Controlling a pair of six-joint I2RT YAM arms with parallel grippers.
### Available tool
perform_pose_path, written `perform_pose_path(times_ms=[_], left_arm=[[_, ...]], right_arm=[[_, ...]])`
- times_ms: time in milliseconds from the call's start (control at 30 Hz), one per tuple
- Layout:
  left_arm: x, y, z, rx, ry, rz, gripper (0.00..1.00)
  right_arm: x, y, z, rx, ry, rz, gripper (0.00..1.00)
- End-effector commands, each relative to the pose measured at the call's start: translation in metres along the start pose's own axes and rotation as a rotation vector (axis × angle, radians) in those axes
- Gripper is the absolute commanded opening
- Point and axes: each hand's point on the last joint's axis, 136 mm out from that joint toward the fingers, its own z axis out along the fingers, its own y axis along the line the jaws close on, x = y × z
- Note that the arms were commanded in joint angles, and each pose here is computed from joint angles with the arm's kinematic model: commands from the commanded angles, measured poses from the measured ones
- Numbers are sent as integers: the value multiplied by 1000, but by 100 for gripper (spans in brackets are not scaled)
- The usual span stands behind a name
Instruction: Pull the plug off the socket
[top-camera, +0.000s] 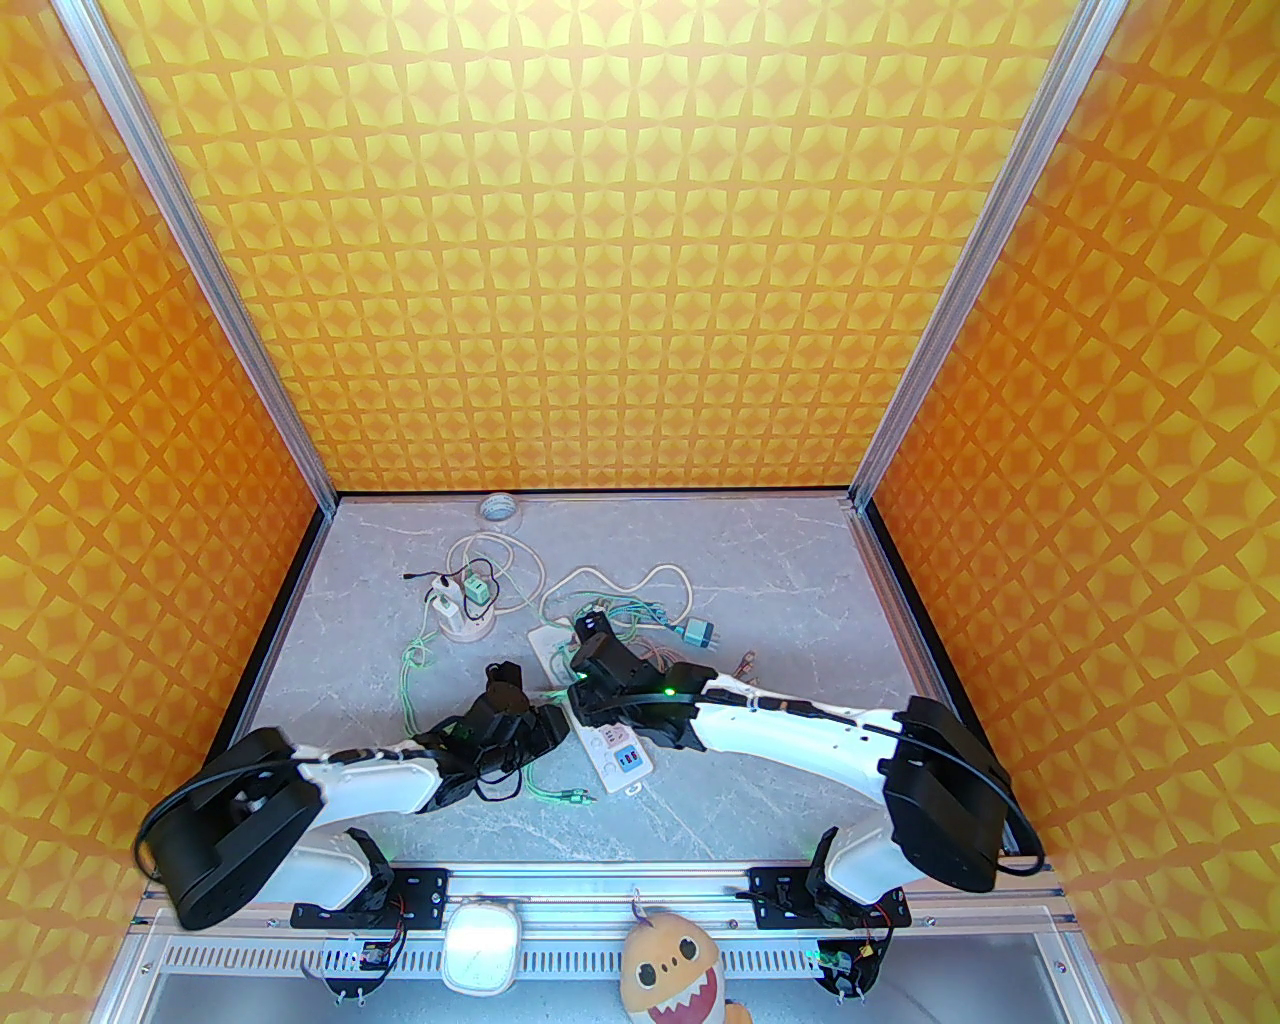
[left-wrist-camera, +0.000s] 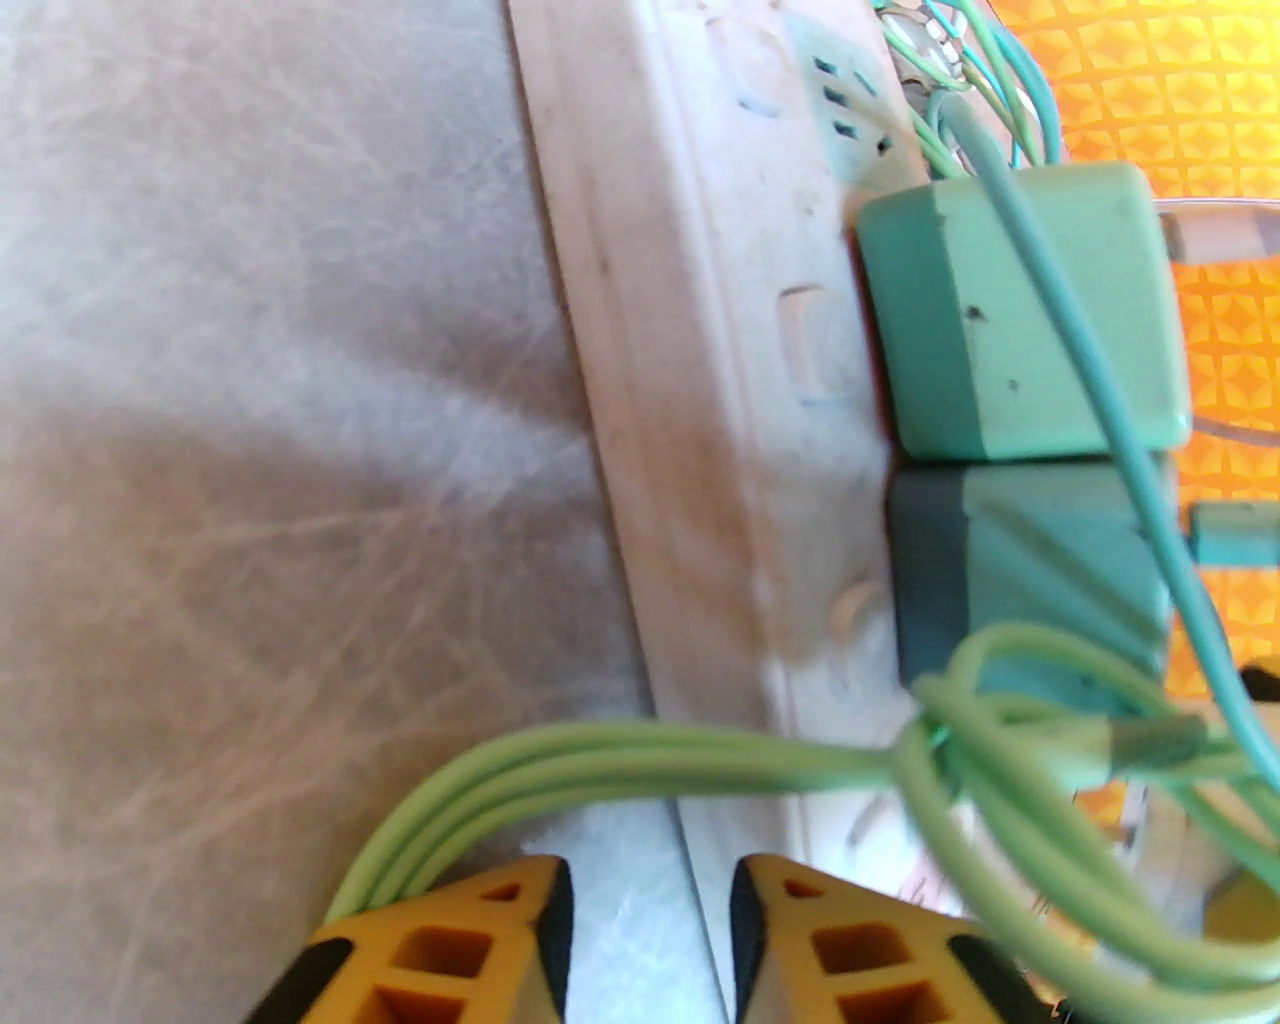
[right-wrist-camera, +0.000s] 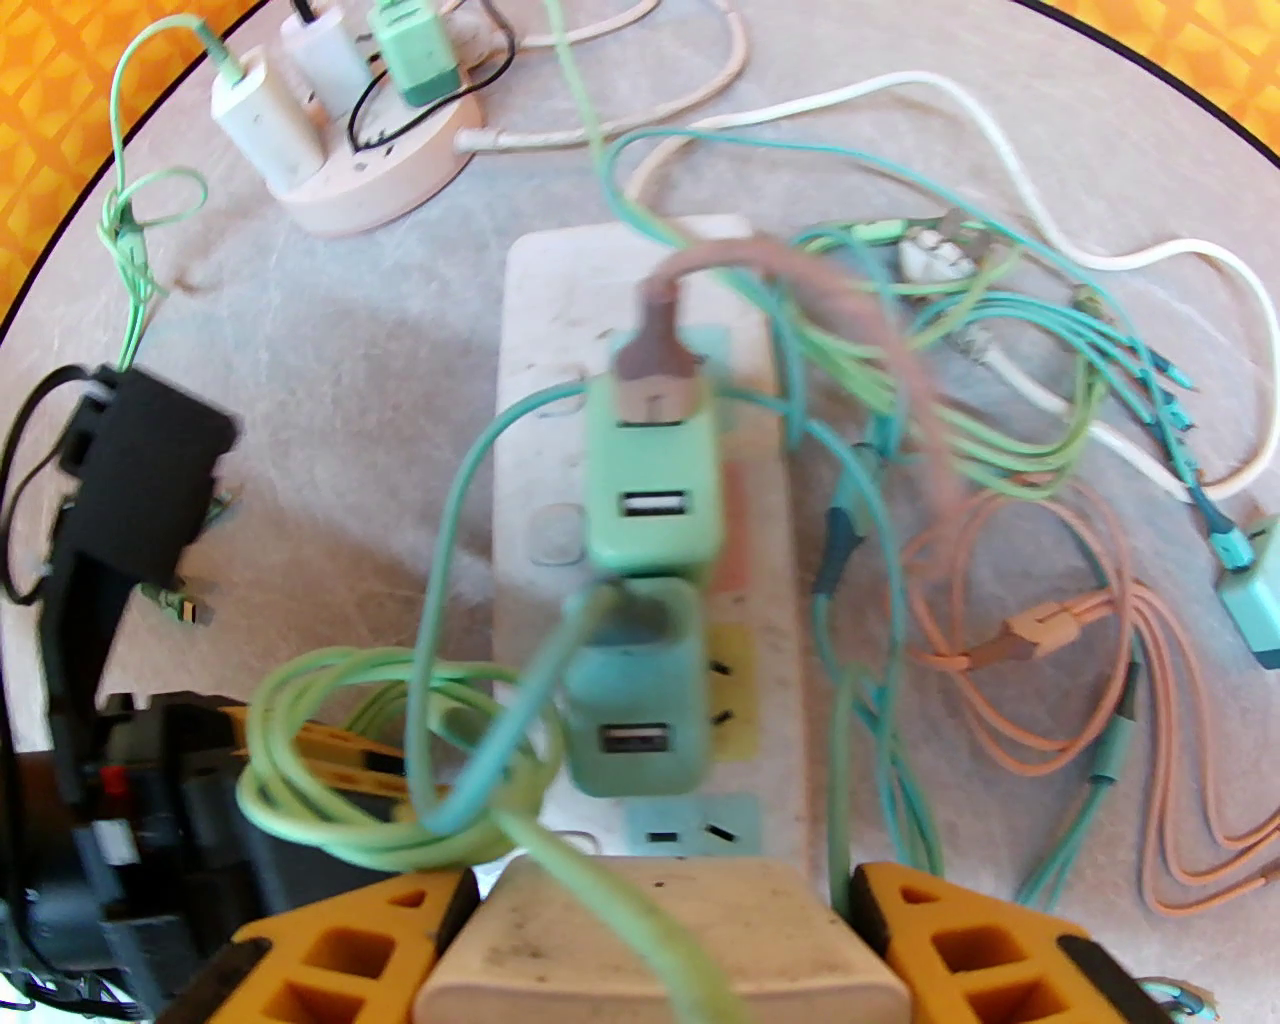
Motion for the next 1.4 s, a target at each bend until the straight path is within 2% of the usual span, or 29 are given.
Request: perform_pose_path(times_ms=[0, 167, 267, 433, 633, 700, 733, 1033, 1367], left_arm=[[-9, -13, -16, -10, -29, 70, 38], [-25, -38, -49, 45, -94, 142, 48], [-32, -47, -69, 74, -132, 180, 57], [-40, -55, -95, 95, -183, 216, 73], [-45, -54, -109, 78, -209, 247, 84], [-46, -52, -113, 73, -217, 249, 92], [-46, -52, -114, 74, -220, 252, 99], [-45, -46, -118, 57, -225, 265, 99], [-44, -39, -119, 43, -226, 261, 99]], right_arm=[[-24, -18, -21, 37, -101, 56, 53], [-33, -43, -36, 77, -144, 93, 53], [-36, -61, -43, 105, -163, 127, 53], [-43, -95, -56, 140, -199, 198, 53], [-51, -141, -65, 194, -227, 277, 53], [-53, -158, -65, 211, -224, 309, 53], [-53, -167, -65, 220, -222, 326, 53], [-54, -226, -60, 297, -198, 433, 54], [-28, -311, -53, 384, -158, 685, 54]])
